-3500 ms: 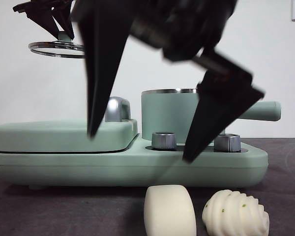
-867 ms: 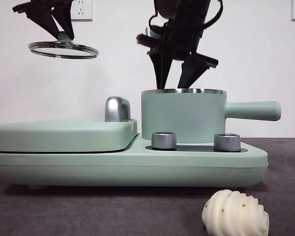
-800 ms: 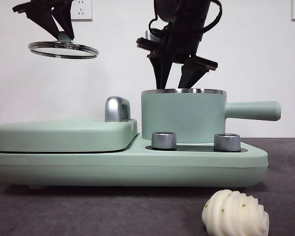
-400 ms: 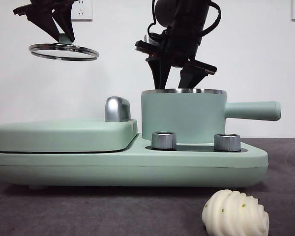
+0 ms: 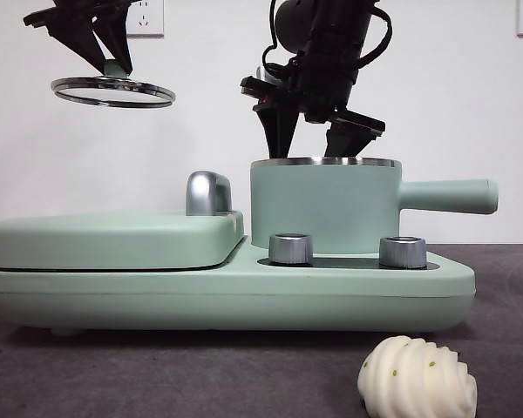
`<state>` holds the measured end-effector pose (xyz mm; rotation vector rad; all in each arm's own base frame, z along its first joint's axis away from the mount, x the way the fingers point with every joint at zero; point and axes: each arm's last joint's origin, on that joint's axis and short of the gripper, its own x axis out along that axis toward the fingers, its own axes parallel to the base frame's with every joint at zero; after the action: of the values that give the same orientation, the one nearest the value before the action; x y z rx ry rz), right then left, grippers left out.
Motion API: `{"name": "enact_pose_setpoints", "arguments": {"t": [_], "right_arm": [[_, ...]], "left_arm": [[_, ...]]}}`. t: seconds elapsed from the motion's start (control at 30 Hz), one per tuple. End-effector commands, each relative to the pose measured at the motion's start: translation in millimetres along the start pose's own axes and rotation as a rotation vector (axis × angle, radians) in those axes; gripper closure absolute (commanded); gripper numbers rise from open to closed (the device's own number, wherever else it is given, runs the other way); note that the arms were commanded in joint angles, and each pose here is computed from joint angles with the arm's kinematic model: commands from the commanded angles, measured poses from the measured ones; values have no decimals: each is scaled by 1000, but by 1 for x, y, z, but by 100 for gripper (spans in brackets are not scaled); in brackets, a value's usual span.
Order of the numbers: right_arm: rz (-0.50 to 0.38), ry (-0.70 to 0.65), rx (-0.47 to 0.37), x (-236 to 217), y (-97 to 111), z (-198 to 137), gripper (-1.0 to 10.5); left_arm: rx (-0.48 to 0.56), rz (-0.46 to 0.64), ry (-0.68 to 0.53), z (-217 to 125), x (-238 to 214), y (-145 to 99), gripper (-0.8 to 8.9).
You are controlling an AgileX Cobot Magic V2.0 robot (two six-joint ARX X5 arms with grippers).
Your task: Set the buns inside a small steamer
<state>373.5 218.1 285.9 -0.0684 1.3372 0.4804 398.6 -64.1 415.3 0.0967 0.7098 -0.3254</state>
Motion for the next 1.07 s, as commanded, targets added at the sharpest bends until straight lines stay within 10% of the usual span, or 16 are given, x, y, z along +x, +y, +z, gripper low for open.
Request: {"name": "enact_pose_setpoints", "arguments": {"t": [0.03, 0.53, 1.07], "right_arm": [[5, -20, -14, 0, 2, 7, 612], [46, -130, -4, -96, 19, -13, 556], [-24, -34, -87, -133, 60, -181, 449]], "left_arm": [[0, -1, -42, 7, 0, 0, 759], [0, -2, -37, 7, 0, 0, 759], [-4, -3, -32, 6, 0, -1, 759]]}}
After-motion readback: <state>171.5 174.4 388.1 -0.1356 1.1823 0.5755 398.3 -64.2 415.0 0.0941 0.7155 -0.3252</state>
